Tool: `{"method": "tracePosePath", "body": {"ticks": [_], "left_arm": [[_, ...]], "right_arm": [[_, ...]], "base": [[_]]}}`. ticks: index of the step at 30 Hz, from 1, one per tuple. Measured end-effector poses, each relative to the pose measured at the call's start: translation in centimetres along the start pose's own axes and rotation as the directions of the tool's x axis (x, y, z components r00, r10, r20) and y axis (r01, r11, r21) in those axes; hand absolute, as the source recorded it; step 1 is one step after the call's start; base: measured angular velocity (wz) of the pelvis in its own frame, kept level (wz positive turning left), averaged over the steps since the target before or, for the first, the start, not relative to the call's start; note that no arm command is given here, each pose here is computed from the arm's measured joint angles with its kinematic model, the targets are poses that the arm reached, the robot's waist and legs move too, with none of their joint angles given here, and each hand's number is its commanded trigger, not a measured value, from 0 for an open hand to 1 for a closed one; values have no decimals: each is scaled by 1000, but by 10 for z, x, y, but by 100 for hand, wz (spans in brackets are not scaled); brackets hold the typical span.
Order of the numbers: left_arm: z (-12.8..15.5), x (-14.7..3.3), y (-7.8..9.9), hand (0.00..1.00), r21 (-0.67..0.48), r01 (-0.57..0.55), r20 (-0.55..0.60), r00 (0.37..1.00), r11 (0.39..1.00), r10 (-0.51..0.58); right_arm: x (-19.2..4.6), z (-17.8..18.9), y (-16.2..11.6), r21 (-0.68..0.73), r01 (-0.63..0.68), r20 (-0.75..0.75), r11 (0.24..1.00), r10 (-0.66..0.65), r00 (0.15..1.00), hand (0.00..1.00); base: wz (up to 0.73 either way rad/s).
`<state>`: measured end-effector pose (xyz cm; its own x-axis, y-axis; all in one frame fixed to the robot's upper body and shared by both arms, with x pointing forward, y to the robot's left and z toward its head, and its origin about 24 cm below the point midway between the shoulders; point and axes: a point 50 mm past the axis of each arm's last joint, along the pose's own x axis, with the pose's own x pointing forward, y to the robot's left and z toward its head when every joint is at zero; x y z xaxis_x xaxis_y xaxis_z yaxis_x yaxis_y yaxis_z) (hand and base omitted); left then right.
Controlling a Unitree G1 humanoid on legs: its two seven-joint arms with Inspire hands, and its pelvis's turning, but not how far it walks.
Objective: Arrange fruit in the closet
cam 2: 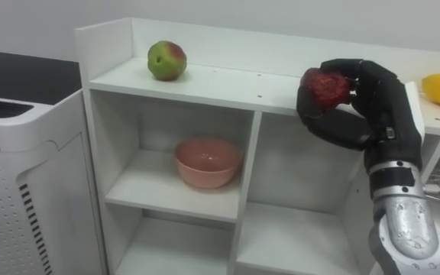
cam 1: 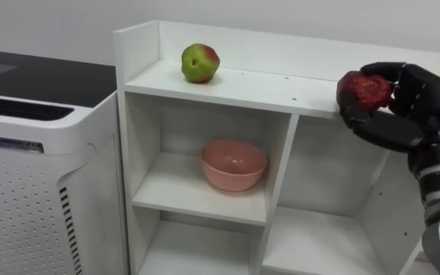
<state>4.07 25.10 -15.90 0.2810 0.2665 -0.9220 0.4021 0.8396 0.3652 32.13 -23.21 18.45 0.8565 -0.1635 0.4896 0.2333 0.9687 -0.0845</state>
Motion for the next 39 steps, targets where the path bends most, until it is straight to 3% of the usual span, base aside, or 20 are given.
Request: {"method": "tracePosePath", "body": {"ticks": [11, 22, 26, 33, 39], "left_arm": [[-1, 0, -1, 0, -1, -14, -5, 1000, 1000, 14], [0, 0, -2, 0, 6, -31, 0, 1000, 999, 31], [1, 0, -3, 0, 18, -25, 4, 1000, 1000, 25], [5, -1, -9, 0, 65, -37, 22, 999, 997, 35], [12, 0, -13, 0, 77, -33, 41, 999, 997, 30]], "right_arm": [[-9, 25, 27, 41, -170, 96, 985, 165, 982, 100], [-30, 59, 61, 126, -387, 245, 913, 349, 905, 100], [-32, 64, 64, 136, -412, 266, 901, 368, 891, 100], [-62, 26, 74, 250, -444, 114, 860, 429, 896, 100], [-80, -13, 80, 385, -391, -51, 836, 442, 895, 100]], "base": [[-1], [-2], [0], [-2], [-7]]}}
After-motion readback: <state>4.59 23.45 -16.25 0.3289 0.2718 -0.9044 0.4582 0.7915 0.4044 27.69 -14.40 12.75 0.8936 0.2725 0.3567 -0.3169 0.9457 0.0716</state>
